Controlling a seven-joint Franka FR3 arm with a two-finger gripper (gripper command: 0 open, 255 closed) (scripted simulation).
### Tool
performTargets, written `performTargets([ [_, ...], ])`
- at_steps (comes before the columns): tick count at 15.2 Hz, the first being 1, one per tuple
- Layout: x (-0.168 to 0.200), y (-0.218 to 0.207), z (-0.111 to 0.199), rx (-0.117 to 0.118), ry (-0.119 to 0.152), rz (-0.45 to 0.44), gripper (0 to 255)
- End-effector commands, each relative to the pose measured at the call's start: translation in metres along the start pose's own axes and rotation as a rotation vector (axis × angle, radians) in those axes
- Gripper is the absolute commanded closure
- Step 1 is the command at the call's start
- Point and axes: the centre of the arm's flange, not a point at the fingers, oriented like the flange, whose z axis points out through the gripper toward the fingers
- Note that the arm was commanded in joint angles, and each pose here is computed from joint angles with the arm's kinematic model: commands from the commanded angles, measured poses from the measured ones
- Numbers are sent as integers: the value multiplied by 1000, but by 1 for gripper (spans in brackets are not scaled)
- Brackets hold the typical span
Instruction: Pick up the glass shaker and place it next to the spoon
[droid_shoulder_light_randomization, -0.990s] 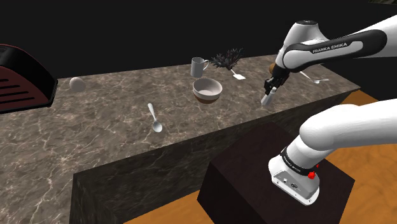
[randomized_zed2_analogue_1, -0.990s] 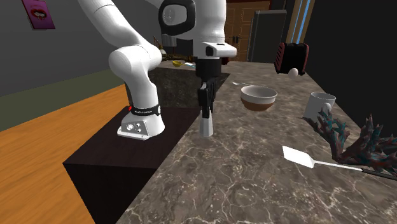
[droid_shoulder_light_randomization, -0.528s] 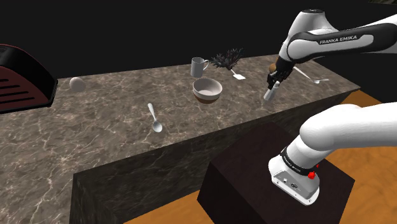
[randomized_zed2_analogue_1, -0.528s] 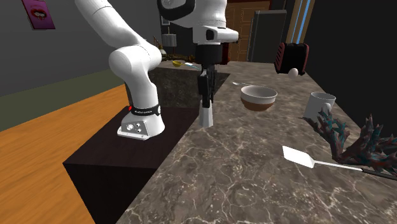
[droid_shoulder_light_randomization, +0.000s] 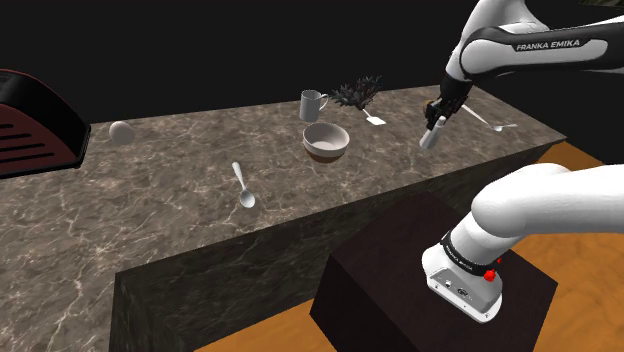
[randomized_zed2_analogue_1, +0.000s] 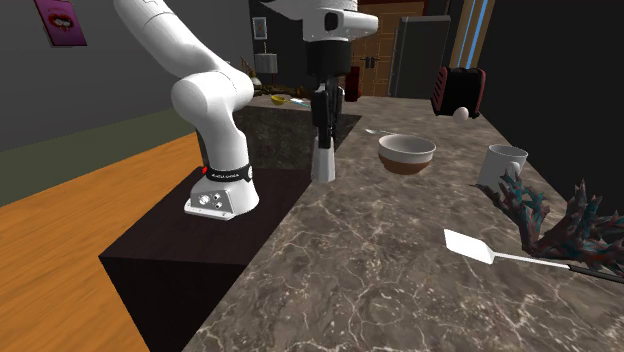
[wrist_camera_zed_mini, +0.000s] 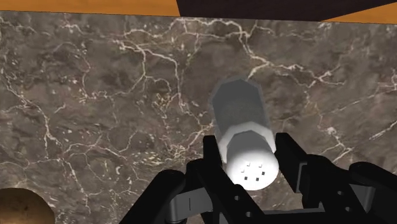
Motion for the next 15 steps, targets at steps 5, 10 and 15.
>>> performTargets([
  [5,1,4,-32,0,0,0,255],
  [10,2,7,-58,0,0,0,255],
  [15,4,10,-84,0,0,0,255],
])
